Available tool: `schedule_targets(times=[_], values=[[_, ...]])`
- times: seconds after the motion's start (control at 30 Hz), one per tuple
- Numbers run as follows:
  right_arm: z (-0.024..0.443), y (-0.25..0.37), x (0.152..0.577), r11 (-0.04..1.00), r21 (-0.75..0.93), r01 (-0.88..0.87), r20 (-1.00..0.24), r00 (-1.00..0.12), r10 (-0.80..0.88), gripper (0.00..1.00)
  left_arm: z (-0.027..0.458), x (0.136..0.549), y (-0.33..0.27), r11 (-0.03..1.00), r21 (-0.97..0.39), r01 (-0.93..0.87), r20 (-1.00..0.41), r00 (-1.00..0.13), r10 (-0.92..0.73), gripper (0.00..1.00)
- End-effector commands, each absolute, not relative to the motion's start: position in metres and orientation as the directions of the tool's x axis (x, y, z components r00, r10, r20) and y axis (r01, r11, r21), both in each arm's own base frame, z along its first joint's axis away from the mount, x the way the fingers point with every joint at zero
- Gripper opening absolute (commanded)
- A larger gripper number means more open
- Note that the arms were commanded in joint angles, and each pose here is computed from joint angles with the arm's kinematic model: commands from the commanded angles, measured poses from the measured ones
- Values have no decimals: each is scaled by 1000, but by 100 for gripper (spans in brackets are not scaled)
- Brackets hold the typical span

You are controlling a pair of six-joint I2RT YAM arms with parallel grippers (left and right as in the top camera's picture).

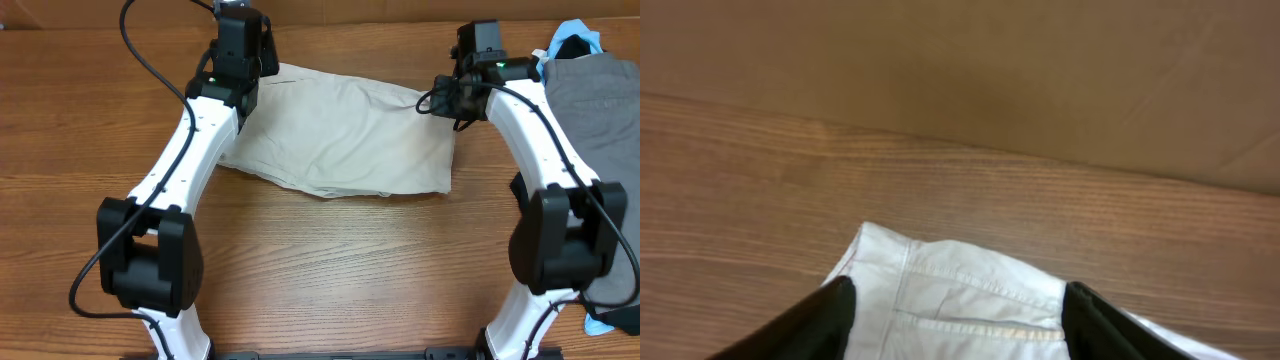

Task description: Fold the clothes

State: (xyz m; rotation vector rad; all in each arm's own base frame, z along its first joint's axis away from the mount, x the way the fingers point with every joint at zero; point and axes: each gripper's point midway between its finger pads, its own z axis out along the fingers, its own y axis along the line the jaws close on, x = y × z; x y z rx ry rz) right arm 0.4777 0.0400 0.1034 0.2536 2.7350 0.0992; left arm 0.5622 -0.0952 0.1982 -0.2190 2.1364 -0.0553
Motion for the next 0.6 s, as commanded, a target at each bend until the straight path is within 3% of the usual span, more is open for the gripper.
schedule_targets(times=[0.0, 0.03, 0.23, 0.43, 0.57], values=[[91, 25, 486, 973, 96, 209, -368, -901, 229, 89, 173, 564, -92, 983, -105, -148, -807, -564, -171, 77], [89, 22, 484, 972, 97, 216, -357, -904, 237, 100, 173, 562, -94, 986, -104, -132, -804, -572, -161, 81], [103, 17, 466, 952, 200, 233, -287, -915, 284, 100, 191, 547, -104, 997, -72, -22, -782, -620, -70, 100], [107, 26, 436, 903, 346, 256, -129, -940, 316, 100, 194, 519, -113, 993, -28, 117, -709, -702, 63, 100], [108, 31, 432, 895, 366, 255, -107, -944, 312, 100, 181, 504, -118, 981, -15, 191, -653, -746, 135, 100]])
